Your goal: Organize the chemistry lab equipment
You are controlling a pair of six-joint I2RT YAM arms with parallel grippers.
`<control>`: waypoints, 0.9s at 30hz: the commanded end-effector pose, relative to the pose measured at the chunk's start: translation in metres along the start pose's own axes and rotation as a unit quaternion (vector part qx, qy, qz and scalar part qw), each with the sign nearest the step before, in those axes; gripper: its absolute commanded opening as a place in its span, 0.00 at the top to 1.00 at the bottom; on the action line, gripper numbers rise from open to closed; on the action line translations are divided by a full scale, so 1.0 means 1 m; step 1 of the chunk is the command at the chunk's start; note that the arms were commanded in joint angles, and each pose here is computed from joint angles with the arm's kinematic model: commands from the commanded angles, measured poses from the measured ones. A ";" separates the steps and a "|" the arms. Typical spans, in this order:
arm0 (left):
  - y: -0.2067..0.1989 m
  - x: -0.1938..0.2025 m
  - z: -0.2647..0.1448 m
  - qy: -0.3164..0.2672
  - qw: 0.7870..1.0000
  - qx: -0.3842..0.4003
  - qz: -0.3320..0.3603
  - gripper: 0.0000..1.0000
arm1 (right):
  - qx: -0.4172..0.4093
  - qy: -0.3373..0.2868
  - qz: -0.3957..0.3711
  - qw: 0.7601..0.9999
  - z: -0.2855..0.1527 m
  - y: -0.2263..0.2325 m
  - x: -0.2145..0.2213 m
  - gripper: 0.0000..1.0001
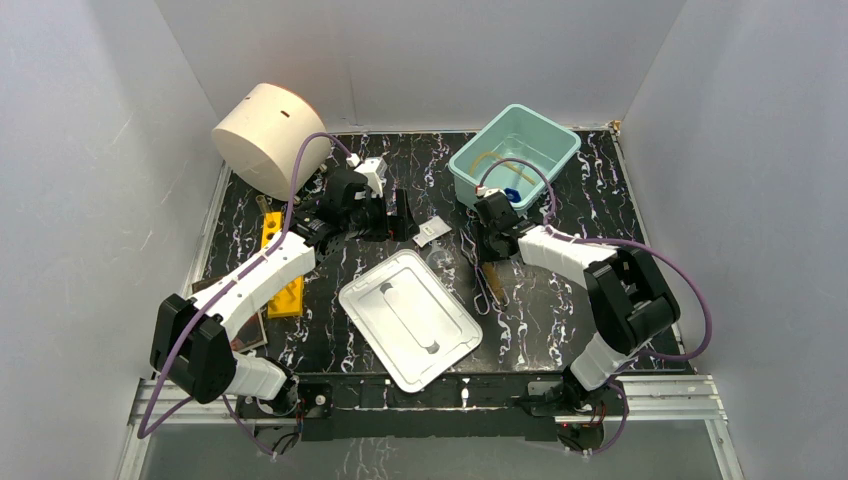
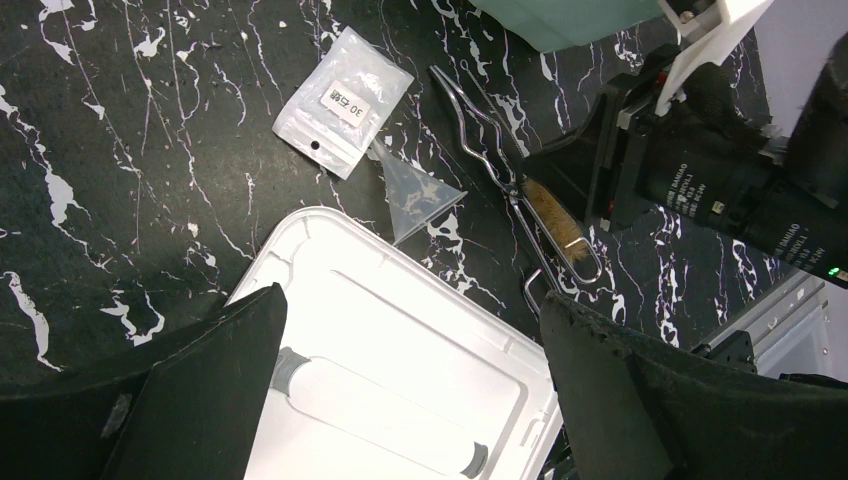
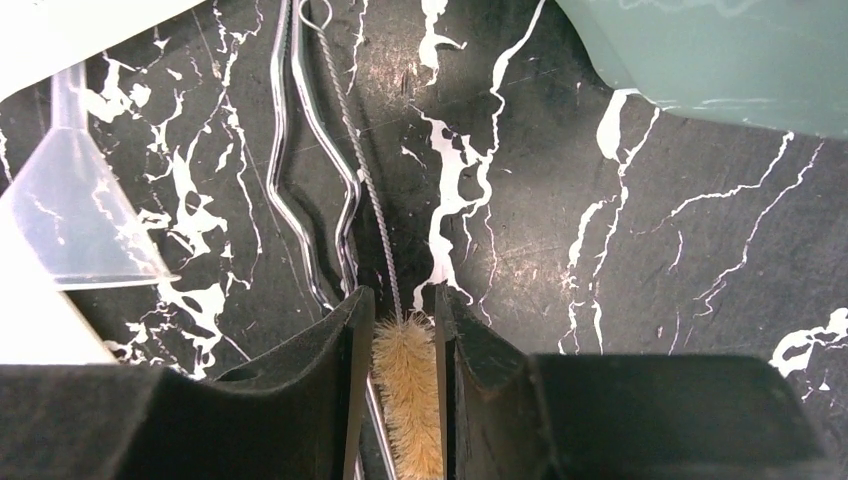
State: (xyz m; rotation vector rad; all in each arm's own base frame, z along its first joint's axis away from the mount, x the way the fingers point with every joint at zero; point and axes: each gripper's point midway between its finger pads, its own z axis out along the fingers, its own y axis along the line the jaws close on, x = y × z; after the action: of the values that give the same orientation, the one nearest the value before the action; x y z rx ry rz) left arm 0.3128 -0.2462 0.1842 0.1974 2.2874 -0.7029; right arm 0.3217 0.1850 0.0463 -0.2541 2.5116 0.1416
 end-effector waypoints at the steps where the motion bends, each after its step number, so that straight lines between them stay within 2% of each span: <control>1: -0.003 -0.006 -0.005 -0.011 1.000 0.006 0.001 0.02 | -0.001 -0.028 -0.011 1.000 0.004 0.005 -0.023 0.64; 8: -0.002 -0.006 -0.005 -0.009 1.000 0.005 0.002 0.02 | -0.008 -0.017 -0.024 1.000 0.011 0.009 -0.019 0.67; 13: -0.001 -0.005 -0.004 -0.008 1.000 0.002 0.002 0.02 | -0.009 -0.006 -0.033 0.999 0.015 0.010 -0.014 0.78; 20: -0.001 -0.005 -0.004 -0.007 1.000 0.002 0.002 0.02 | -0.012 0.005 -0.036 0.999 0.019 0.010 -0.008 0.78; 27: 0.000 -0.004 -0.005 -0.008 1.000 0.000 0.003 0.02 | 0.004 -0.013 -0.048 0.999 0.009 0.006 -0.018 0.98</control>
State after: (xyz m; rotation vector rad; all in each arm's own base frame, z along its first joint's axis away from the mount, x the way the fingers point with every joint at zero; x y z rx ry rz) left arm 0.3128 -0.2460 0.1839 0.1974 2.2884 -0.7014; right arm 0.3340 0.1922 0.0353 -0.3446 2.5034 0.1169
